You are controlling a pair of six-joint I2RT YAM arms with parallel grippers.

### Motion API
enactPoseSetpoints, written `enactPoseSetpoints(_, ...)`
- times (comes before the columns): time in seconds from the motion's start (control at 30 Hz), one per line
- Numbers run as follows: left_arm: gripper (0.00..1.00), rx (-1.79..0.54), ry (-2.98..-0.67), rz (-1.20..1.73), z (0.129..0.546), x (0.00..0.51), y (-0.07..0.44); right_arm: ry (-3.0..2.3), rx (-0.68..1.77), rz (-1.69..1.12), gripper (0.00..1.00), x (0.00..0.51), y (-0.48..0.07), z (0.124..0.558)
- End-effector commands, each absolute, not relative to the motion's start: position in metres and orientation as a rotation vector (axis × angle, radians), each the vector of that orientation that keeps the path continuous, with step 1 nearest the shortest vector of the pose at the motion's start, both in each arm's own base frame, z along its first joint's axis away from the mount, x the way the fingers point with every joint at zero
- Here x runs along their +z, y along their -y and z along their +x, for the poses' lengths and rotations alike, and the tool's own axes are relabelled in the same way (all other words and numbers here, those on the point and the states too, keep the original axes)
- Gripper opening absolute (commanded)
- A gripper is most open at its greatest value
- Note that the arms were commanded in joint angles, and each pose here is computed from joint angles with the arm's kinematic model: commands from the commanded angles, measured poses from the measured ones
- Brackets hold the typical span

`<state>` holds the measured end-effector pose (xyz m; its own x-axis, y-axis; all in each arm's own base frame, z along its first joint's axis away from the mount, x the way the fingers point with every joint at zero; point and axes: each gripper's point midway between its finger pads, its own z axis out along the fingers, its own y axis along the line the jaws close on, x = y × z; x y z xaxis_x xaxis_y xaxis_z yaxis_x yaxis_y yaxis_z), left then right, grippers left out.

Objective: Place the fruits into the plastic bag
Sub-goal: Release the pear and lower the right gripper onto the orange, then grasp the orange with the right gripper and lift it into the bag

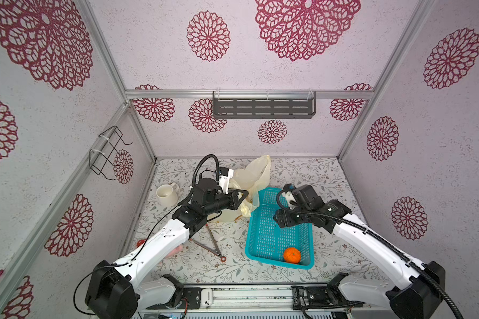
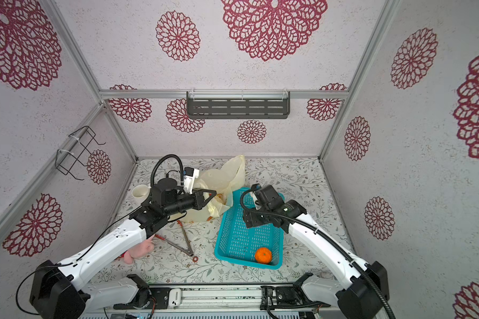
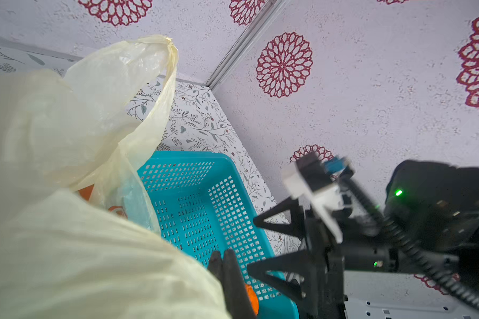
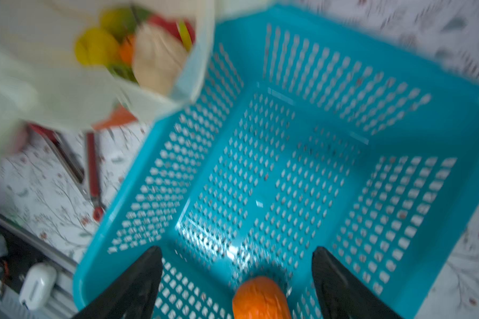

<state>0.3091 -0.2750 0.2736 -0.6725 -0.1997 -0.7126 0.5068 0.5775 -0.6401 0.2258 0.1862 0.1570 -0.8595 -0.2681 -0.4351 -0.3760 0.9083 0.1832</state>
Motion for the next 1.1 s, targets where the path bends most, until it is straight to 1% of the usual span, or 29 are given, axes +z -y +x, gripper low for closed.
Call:
enactPoseSetpoints(0.0, 0.0, -1.149, -2.004, 0.27, 0.315, 0.276, 0.278, -2.864, 0.294, -0.487, 0.86, 0.124, -0.173, 0.185)
enactPoseSetpoints(0.2, 0.0, -1.152, -2.004, 0.291, 0.313, 0.276, 0.278, -2.973, 0.203, -0.59, 0.88, 0.096, -0.173, 0.164)
enactPoseSetpoints(0.4, 0.0, -1.138, -2.004, 0.283, 0.311, 0.273, 0.274, -3.093, 0.009, -0.629, 0.89, 0.07, -0.152, 0.15)
enactPoseSetpoints(0.5, 0.0, -1.134, -2.003, 0.28, 0.311, 0.272, 0.272, -3.109, -0.059, -0.619, 0.89, 0.062, -0.145, 0.151)
enactPoseSetpoints(0.6, 0.0, -1.134, -2.006, 0.276, 0.31, 0.271, 0.271, -3.133, -0.026, -0.626, 0.89, 0.052, -0.149, 0.147)
enactPoseSetpoints(0.73, 0.0, -1.127, -2.01, 0.275, 0.31, 0.271, 0.269, -3.165, 0.122, -0.64, 0.87, 0.038, -0.163, 0.137)
enactPoseSetpoints(0.77, 0.0, -1.126, -2.009, 0.276, 0.311, 0.271, 0.269, -3.166, 0.127, -0.637, 0.86, 0.037, -0.163, 0.137)
enactPoseSetpoints(0.83, 0.0, -1.125, -2.007, 0.276, 0.311, 0.272, 0.268, -3.163, 0.135, -0.651, 0.79, 0.037, -0.164, 0.137)
enactPoseSetpoints(0.97, 0.0, -1.126, -2.004, 0.278, 0.314, 0.273, 0.27, -3.145, 0.137, -0.648, 0.58, 0.04, -0.164, 0.139)
enactPoseSetpoints(1.0, 0.0, -1.13, -2.005, 0.278, 0.314, 0.273, 0.27, -3.131, 0.147, -0.648, 0.55, 0.043, -0.166, 0.142)
enactPoseSetpoints(1.07, 0.0, -1.141, -2.006, 0.277, 0.315, 0.274, 0.272, -3.093, 0.161, -0.647, 0.54, 0.053, -0.171, 0.15)
